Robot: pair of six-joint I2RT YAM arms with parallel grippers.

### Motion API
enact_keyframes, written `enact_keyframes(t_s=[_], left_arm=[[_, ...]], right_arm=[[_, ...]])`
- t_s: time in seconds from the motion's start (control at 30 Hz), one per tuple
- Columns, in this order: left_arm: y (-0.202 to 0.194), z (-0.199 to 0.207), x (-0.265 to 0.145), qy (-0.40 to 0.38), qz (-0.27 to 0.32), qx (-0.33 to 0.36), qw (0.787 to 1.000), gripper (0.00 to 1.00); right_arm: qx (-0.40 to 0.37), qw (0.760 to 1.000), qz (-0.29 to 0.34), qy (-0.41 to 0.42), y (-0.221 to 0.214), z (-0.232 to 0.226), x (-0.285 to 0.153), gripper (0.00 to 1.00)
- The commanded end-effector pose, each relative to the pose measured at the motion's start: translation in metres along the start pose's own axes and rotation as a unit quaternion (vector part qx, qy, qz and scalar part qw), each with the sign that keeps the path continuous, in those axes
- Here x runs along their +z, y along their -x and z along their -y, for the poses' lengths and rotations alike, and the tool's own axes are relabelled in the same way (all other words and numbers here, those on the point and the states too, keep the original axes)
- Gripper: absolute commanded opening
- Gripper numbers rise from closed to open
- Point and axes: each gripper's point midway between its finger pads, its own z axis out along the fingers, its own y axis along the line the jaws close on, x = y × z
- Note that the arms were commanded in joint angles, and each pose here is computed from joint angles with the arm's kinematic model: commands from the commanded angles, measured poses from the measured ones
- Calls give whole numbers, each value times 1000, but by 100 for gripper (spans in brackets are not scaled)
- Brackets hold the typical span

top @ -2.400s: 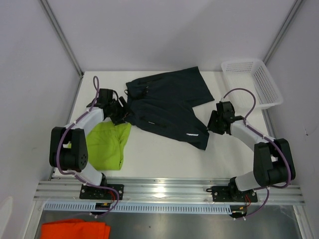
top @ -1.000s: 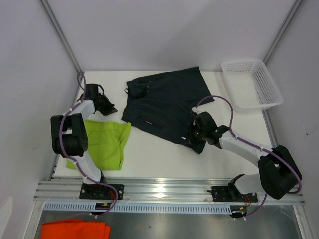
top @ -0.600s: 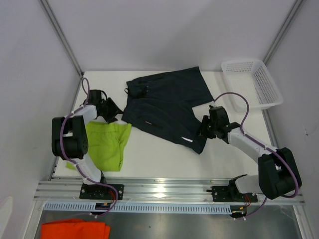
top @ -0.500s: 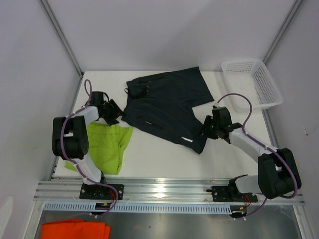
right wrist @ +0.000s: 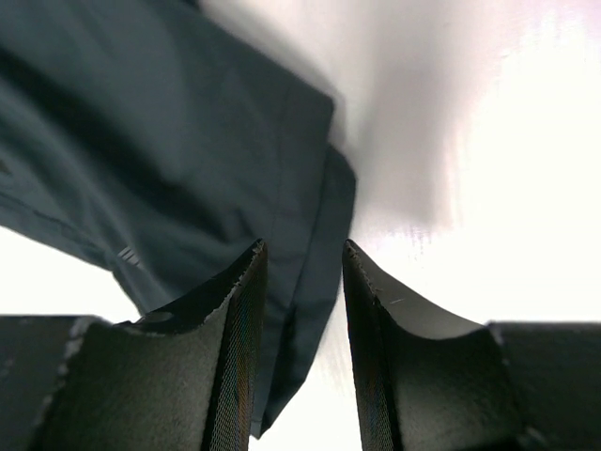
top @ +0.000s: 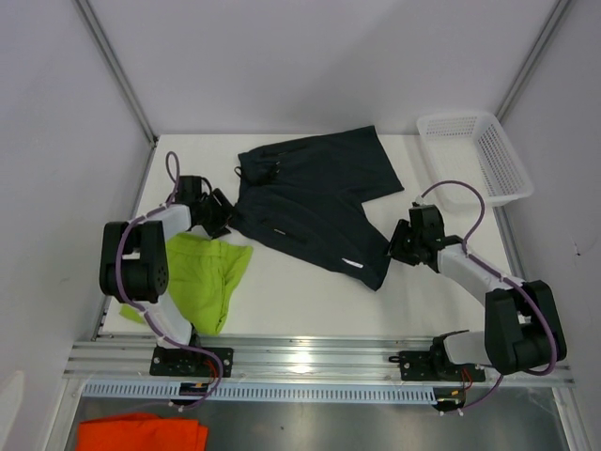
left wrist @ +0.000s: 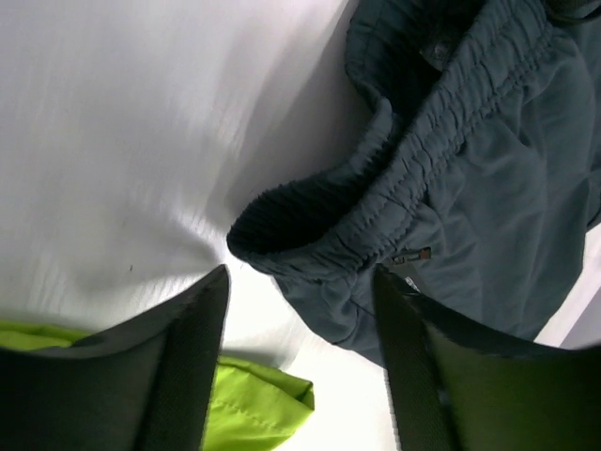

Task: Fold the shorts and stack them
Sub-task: Flatten the shorts out

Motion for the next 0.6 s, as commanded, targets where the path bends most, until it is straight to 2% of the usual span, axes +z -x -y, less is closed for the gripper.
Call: enact_keyframes(t_s=[0.0,0.03,0.07,0.13,0.17,0.2,0.23,0.27,0.3,0.47,0.57], left_arm=[[16,14,8,-12,19,4,1000,63],[19,14,10,-9,22,5,1000,58],[19,10,13,-4,21,4,1000,46],[25,10,16,-1,30,3,1000,35],[26,10,17,-1,31,0,1000,24],[27,11,20,-2,32,1,999,20],[28,11,20,-2,33,0,999,9],[28,10,21,0,33,-1,999,3],[28,10,21,1,30,-1,1000,0],[45,4,8,2,47,-11,999,0],[57,0,-3,-7,56,-19,998,0]], right_arm=[[-1,1000,21,-14,11,6,6,40],[-1,1000,19,-21,10,9,8,40],[-1,1000,18,-25,10,11,10,40],[-1,999,9,-35,7,14,17,40],[1,999,9,-38,9,15,20,40],[2,999,10,-40,12,15,23,40],[5,999,3,-45,9,17,28,39],[6,998,12,-58,13,21,31,39],[6,998,13,-61,14,22,33,38],[13,999,7,-52,15,18,46,36],[2,999,1,-47,12,12,49,30]])
